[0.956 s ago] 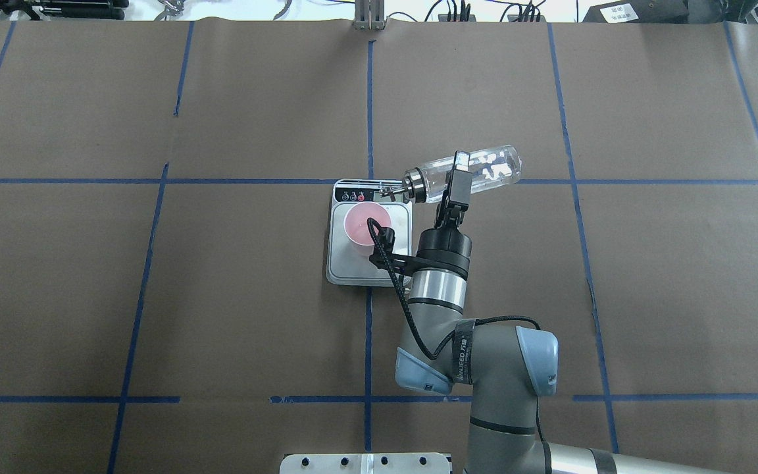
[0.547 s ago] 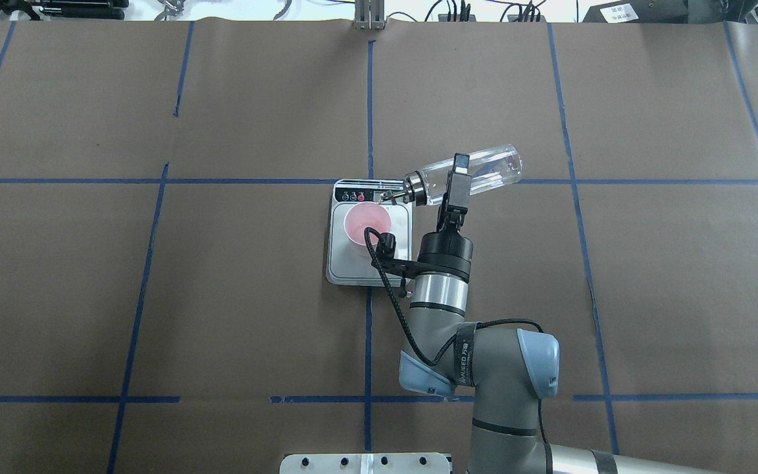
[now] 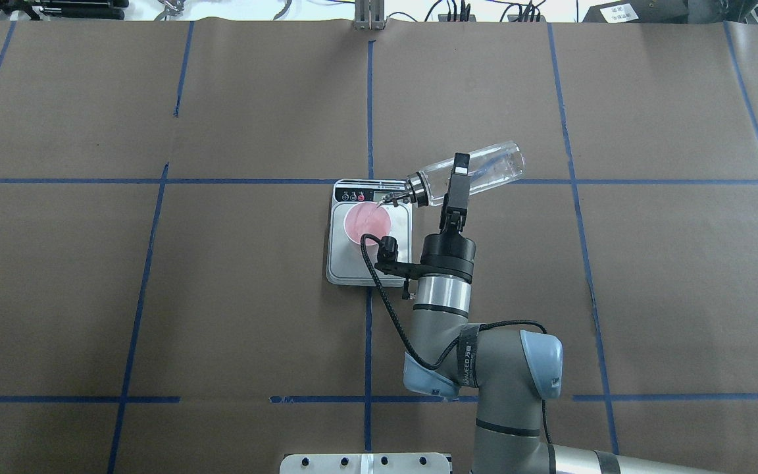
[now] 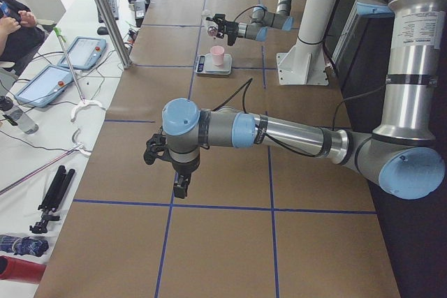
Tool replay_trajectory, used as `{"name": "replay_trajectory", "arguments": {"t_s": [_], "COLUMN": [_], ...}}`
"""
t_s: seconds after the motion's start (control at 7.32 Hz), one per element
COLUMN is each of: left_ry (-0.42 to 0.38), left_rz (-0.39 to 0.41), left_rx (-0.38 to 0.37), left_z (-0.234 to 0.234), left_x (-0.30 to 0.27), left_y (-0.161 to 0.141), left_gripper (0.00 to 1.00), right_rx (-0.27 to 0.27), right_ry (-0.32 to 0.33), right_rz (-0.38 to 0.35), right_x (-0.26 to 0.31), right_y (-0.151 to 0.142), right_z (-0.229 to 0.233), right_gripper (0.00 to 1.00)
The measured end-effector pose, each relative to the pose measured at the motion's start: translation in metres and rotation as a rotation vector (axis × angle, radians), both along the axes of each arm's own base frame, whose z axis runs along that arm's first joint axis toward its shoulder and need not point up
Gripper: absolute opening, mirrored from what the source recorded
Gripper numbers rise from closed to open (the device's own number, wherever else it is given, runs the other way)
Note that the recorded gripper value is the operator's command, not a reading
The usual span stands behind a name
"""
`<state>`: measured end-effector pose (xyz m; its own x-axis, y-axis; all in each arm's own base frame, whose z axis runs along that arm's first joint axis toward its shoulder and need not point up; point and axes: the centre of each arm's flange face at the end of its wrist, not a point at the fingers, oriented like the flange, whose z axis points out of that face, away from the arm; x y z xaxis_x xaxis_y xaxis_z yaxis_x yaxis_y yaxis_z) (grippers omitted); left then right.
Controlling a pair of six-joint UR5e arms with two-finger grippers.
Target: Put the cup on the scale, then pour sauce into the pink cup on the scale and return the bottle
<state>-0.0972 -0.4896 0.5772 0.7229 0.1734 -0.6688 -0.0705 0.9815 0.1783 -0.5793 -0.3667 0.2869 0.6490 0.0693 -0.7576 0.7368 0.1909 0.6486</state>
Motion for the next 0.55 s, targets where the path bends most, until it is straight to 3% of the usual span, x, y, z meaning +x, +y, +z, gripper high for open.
{"name": "replay_trajectory", "arguments": {"t_s": [0.55], "left_ry": [0.000], "left_rz": [0.001], "left_rx": [-0.002], "left_z": [0.0014], "left_x": [0.0000], "left_y": [-0.0001], "left_gripper": [1.00], "right_rx": [0.001], "right_ry": [0.003], "right_rz": [0.001], "right_x": [0.0003], "right_y": [0.0001], "right_z": [0.0012], "right_gripper": [0.00]}}
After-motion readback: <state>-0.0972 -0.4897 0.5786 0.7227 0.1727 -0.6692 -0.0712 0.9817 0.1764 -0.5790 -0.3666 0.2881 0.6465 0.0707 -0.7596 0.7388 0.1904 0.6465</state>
